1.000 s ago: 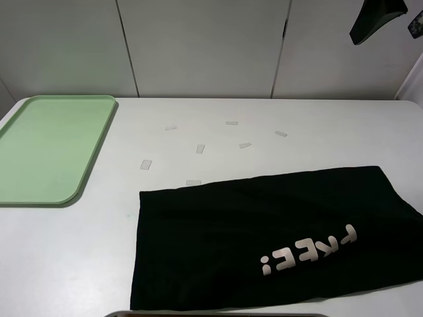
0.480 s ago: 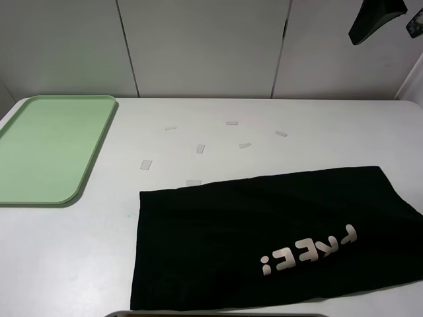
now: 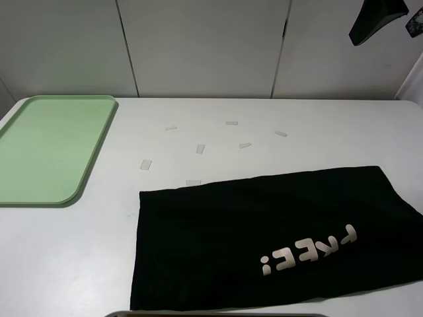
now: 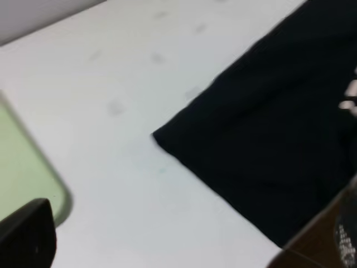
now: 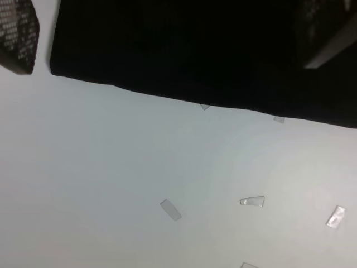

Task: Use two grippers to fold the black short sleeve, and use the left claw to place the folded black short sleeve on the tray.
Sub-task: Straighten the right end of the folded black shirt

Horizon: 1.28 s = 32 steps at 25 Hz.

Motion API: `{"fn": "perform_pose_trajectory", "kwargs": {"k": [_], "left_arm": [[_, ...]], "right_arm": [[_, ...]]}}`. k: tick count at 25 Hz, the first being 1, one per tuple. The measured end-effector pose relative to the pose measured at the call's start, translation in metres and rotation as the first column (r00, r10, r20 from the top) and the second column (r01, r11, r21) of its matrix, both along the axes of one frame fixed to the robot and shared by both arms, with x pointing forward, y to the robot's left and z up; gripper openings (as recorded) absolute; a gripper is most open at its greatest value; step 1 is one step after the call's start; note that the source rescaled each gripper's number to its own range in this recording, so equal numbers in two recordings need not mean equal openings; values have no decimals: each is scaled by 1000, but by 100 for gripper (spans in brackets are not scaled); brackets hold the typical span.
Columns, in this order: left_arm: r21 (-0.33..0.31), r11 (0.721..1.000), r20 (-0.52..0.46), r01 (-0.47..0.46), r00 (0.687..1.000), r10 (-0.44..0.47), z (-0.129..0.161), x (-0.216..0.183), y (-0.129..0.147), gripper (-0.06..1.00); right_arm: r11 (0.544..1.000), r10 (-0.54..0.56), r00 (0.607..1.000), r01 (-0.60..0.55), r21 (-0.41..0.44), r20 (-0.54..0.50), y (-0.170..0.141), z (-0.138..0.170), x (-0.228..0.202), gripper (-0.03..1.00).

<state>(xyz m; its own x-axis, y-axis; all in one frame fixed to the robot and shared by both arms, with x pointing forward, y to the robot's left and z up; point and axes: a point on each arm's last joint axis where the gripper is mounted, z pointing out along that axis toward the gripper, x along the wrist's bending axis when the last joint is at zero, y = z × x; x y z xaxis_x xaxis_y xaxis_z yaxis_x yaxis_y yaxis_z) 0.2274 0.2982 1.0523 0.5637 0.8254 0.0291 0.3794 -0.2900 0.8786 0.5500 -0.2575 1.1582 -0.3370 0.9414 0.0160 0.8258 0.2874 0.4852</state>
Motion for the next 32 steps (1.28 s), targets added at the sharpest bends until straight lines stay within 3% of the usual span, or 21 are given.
{"fn": "perform_pose_trajectory", "kwargs": {"k": [2,7,16,22,32], "left_arm": [[-3,999,-11,-52,999,52,-1,2,3,100],[62,992,-99,-114,988,119,-14,3,9,100],[49,990,-112,-129,985,134,-15,3,9,100],[49,990,-114,-129,984,134,-15,3,9,100],[49,990,-114,-129,984,134,-15,3,9,100]], "right_arm": [[1000,1,1000,-1,8,-1,1,0,0,100],[999,6,1000,-5,40,-4,3,1,0,100],[998,8,1000,-8,57,-5,5,1,-1,100],[987,28,1000,-26,158,-11,13,3,-2,100],[988,56,998,-55,142,-4,13,2,-1,100]]}}
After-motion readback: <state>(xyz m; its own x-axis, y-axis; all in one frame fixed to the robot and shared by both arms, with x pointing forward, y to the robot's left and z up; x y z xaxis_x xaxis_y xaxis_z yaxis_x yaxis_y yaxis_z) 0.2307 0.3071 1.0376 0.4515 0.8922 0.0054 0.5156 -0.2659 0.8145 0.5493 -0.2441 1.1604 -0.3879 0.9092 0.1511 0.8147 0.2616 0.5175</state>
